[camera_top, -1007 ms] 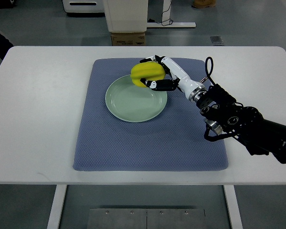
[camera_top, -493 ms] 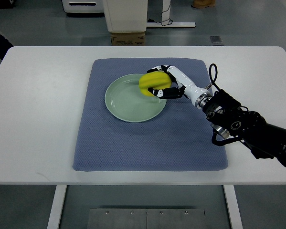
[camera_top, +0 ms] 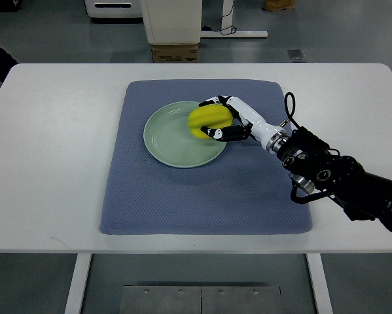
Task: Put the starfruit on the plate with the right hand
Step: 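Carry the starfruit over the green plate and lower it, then open the right hand to release the starfruit onto the plate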
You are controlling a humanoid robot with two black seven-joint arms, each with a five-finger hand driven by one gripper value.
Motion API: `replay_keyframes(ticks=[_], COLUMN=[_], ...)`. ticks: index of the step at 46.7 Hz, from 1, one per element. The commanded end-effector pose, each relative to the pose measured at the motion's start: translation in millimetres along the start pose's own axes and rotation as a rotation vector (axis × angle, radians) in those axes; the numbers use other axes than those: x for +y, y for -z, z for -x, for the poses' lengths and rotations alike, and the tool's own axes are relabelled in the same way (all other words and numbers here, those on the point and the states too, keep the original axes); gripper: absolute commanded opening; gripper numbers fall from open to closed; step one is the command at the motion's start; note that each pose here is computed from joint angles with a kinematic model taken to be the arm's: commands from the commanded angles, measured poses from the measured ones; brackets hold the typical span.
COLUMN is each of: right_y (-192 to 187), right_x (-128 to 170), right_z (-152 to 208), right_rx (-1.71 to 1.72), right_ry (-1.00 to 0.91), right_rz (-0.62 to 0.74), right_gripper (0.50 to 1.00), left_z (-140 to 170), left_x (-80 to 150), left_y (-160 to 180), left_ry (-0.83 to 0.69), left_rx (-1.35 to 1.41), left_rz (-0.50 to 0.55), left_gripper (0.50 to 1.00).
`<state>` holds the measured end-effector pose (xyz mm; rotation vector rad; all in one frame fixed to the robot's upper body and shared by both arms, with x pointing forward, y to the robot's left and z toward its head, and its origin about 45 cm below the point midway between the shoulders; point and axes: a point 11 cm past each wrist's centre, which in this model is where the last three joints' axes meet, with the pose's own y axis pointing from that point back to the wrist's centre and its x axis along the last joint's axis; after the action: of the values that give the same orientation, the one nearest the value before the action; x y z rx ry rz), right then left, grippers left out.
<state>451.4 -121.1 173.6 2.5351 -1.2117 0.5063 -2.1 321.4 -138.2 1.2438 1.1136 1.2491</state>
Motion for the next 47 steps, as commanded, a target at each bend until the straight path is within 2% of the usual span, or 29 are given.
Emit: replay_keyframes(ticks=[1,2,3,47], right_y=[0.6,0.6,0.6,6.0], right_x=[-0.3,-0.3,-0.3,-2.7], right_z=[0.5,0.7,0.8,3.3], right_rx=[-0.004,-0.005,-0.006,-0.019], right_ry=[0.008,0.009,0.010,0.028], right_rz=[-0.001,-0.001,-0.001,-0.013], right_gripper=[0.918,0.970,0.995,1.000], left_z=[0.3,-0.2,-0.2,0.3], left_x=[0.0,0.0,0.0,0.0], left_y=[0.0,0.1,0.1,0.0], left_ry=[0.001,-0.001,-0.001,0.001], left_rx=[-0.001,0.000,0.000,0.000], left_rz=[0.000,0.000,0.000,0.000], left_gripper=[1.000,1.000,1.000,1.000])
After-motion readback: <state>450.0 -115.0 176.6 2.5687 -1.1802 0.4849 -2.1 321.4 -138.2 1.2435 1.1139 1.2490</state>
